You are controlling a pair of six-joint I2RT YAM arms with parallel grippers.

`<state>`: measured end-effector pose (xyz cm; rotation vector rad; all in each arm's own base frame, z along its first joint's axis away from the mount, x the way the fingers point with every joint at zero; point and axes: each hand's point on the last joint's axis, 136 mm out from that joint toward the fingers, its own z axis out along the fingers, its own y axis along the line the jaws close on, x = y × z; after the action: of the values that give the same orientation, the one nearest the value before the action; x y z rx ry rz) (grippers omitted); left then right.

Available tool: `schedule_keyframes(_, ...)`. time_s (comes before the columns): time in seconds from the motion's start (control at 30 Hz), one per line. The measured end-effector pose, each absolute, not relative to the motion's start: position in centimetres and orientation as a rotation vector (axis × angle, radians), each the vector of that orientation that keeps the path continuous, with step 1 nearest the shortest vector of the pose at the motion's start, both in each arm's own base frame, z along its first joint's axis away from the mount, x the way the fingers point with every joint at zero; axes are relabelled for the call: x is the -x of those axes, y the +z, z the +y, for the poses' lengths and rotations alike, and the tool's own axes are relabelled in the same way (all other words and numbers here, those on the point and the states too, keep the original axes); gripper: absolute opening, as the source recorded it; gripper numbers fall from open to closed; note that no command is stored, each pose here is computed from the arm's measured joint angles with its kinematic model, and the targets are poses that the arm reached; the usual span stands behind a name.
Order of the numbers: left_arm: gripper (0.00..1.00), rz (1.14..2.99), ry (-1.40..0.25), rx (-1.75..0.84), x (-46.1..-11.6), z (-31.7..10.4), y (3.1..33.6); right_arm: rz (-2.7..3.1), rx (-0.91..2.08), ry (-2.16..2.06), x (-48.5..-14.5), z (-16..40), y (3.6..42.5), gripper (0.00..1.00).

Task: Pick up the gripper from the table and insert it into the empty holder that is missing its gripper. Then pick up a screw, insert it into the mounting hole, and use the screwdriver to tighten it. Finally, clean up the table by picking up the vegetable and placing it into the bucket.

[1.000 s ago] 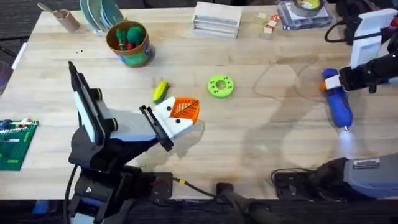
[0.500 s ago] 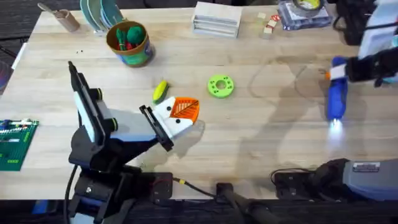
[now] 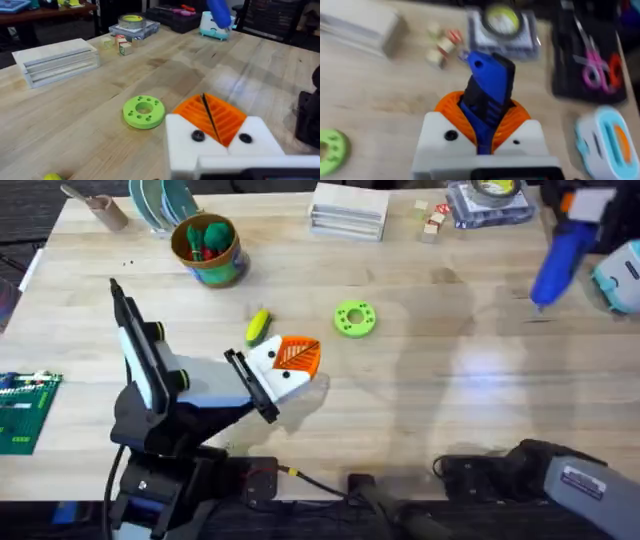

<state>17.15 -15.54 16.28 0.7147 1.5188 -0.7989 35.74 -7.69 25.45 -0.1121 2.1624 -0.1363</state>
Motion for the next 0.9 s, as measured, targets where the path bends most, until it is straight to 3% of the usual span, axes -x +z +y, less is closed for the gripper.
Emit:
schedule_keyframes(0.33, 0.004, 1.519, -0.799, -0.715, -17.2, -15.5, 16.3, 1.744, 0.390, 0.211, -38.6, 8.3, 29.9, 0.108)
schedule_keyframes(0.63, 0.004, 1.519, -0.799, -0.715, -17.2, -15.5, 16.3, 1.499, 0.421, 0.516, -36.7, 16.6, 33.1, 0.103)
schedule_keyframes(0.9, 0.004, 1.519, -0.799, -0.715, -17.2, -15.5, 16.3, 1.367, 0.586, 0.760, -32.0, 23.6, 35.3, 0.098)
